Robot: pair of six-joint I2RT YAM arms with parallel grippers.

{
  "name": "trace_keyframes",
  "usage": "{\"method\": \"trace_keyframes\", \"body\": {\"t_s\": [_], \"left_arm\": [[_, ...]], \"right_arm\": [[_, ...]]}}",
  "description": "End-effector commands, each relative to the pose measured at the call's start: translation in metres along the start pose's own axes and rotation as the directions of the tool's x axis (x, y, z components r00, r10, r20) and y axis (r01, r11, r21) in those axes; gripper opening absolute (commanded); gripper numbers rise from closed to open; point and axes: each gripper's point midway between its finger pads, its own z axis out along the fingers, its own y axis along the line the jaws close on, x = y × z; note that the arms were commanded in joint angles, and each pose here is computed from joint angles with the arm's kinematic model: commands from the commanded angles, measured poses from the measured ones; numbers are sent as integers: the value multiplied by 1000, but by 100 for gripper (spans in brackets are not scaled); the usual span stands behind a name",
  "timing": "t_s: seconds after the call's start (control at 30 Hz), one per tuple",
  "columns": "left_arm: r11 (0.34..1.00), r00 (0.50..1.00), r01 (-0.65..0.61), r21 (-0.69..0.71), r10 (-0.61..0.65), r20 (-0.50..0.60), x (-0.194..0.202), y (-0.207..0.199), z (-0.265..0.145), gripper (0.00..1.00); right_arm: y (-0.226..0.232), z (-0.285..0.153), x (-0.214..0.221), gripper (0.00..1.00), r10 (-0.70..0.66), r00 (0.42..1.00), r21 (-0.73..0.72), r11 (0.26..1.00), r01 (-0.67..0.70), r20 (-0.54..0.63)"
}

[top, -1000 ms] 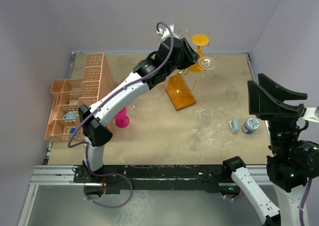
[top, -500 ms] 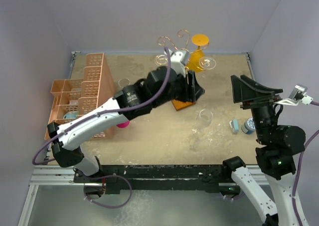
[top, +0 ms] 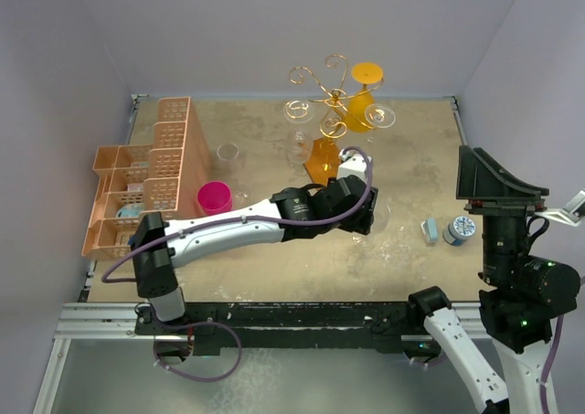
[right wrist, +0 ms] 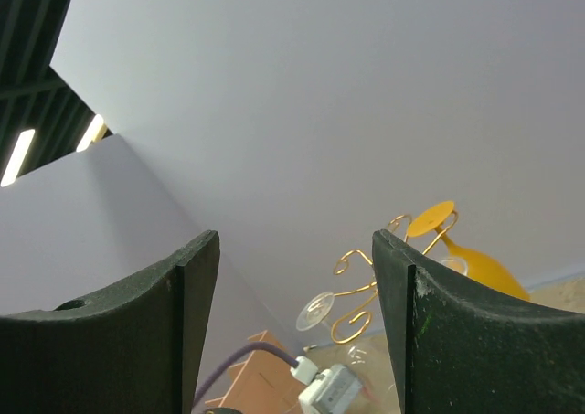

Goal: Place the wine glass upside down on the wine glass rack

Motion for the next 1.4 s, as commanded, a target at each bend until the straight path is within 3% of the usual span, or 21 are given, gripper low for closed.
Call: {"method": "trace_keyframes", "body": {"t_s": [0.0,0.37,0.67,0.73,0.97,1.2,1.37], "left_arm": [[998,994,62,-21,-60,96,-30,-13,12,59],[984,991,117,-133,-107,82,-24,0,54,49],[976,998,52,-211,-59,-25,-2,9,74,36],[976,998,32,-218,-41,-40,0,12,70,24],[974,1000,14,-225,-16,-7,-16,17,46,0],[987,996,58,-150,-46,79,-39,16,5,0],[989,964,144,-5,-140,226,-69,9,-38,0]], "right_arm": [[-6,1,-8,70,-10,999,40,999,8,36],[-12,-5,-14,70,-62,997,65,996,59,45],[-11,-9,-8,70,-51,998,48,998,49,25],[-12,-9,-7,70,-48,998,50,998,47,26],[-10,-5,-4,70,-37,999,41,999,36,17],[0,-5,2,70,-2,1000,-7,1000,2,-9],[8,-5,5,70,24,1000,-61,998,-24,-13]]}}
